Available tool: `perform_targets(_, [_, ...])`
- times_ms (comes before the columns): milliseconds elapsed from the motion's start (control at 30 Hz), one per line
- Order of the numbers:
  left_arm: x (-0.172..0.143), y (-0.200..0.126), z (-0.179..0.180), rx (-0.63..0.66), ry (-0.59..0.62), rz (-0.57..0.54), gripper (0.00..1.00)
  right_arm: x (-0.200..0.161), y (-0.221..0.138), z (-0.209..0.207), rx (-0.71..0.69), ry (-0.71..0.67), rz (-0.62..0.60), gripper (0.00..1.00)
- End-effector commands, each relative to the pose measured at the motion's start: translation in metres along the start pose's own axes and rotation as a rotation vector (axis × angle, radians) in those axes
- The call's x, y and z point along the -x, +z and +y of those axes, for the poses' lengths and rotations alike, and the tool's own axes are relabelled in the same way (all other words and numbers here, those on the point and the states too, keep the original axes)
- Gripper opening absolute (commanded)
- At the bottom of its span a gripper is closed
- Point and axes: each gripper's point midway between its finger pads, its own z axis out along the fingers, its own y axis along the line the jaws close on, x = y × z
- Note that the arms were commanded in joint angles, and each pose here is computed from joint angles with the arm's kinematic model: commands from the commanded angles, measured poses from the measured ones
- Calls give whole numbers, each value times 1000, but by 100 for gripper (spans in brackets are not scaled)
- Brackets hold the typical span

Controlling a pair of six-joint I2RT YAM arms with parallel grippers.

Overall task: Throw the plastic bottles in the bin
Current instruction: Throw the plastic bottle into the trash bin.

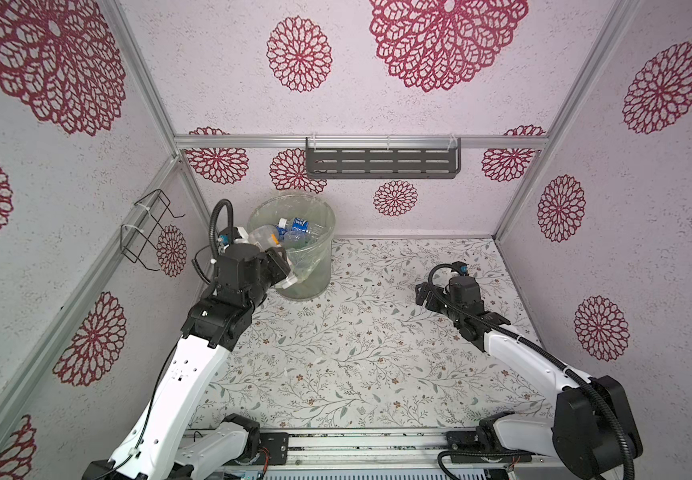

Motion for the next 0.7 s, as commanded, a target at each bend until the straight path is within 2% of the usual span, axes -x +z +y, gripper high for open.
perform_targets(0, [41,24,-28,-89,-60,-42,47,15,-4,8,31,33,-42,99])
perform_targets(33, [50,38,-32,-92,-61,-36,51,16,-4,9,31,32,-41,99])
perform_targets(67, [56,51,-36,-99,-67,-26,59,16,-5,8,29,31,-40,99])
perform_targets(133, [67,78,-43,-124,-69,-1,79,18,-9,7,24,33,-51,99])
perform_targets(200, [74,92,-52,-158,-74,26,98,22,-13,8,26,35,-64,99])
perform_targets(300, [83,87,-68,-219,-66,39,97,25,-21,6,21,33,-82,99])
perform_targets(433, [94,56,-68,-220,-31,10,97,27,-27,3,4,19,-97,99])
perform_targets(667, [88,27,-18,-103,0,-8,97,26,-26,-1,-13,-2,-93,99])
